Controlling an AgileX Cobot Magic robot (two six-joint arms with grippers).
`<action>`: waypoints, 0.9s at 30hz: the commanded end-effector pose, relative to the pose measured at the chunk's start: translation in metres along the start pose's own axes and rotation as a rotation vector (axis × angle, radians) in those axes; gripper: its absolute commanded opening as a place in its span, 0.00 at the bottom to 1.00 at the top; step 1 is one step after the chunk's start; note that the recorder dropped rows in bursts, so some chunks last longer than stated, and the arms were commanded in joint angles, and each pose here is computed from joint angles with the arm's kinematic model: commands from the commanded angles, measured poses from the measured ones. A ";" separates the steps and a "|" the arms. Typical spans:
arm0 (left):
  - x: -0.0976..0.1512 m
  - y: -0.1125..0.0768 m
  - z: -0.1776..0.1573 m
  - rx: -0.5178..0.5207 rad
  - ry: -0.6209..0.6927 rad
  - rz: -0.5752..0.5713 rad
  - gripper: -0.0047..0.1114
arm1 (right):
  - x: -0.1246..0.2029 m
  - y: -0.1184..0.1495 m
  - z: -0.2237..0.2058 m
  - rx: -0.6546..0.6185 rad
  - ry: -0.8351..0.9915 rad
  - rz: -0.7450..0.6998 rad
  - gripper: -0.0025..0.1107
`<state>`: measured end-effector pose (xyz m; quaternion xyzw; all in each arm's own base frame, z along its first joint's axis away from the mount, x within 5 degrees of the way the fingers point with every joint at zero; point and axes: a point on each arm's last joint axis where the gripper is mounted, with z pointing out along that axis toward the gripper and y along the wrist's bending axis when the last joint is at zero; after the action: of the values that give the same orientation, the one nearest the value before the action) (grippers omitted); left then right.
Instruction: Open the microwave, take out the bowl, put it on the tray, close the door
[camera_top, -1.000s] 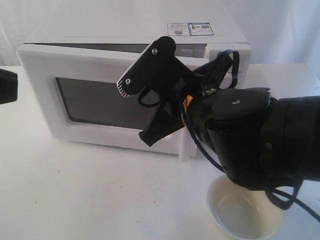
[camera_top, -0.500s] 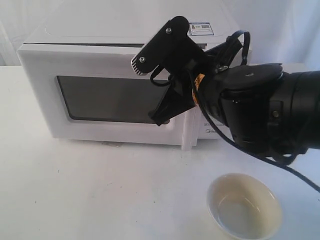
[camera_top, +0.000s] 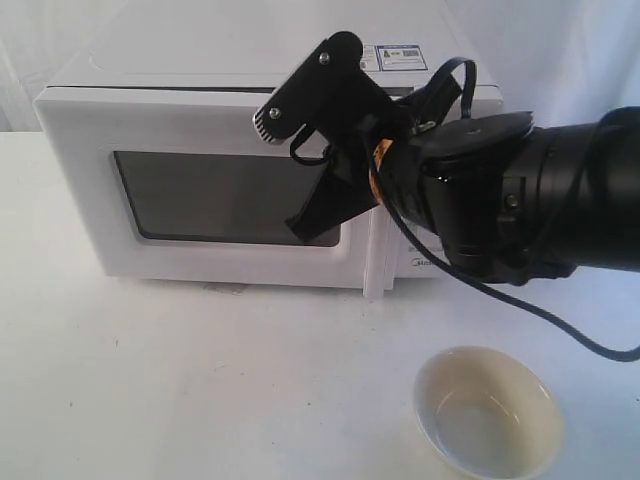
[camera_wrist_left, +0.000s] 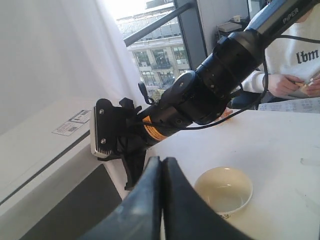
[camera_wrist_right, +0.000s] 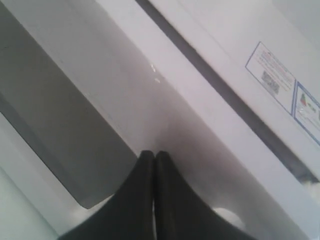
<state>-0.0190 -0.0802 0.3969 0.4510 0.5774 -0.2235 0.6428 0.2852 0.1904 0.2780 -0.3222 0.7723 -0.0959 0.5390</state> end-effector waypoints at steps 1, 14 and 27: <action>-0.004 -0.003 -0.002 0.004 -0.032 -0.014 0.04 | -0.003 -0.010 0.005 0.066 0.011 0.003 0.02; -0.017 -0.006 -0.007 -0.015 -0.038 0.044 0.04 | 0.001 -0.035 0.012 0.110 0.015 0.024 0.02; -0.002 -0.001 -0.008 -0.060 0.126 0.102 0.04 | -0.007 -0.042 -0.015 0.044 0.016 0.206 0.02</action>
<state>-0.0215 -0.0742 0.4000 0.4661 0.5974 -0.1438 0.6366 0.2959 0.1708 0.2980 -0.2567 0.7950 -0.0586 0.5466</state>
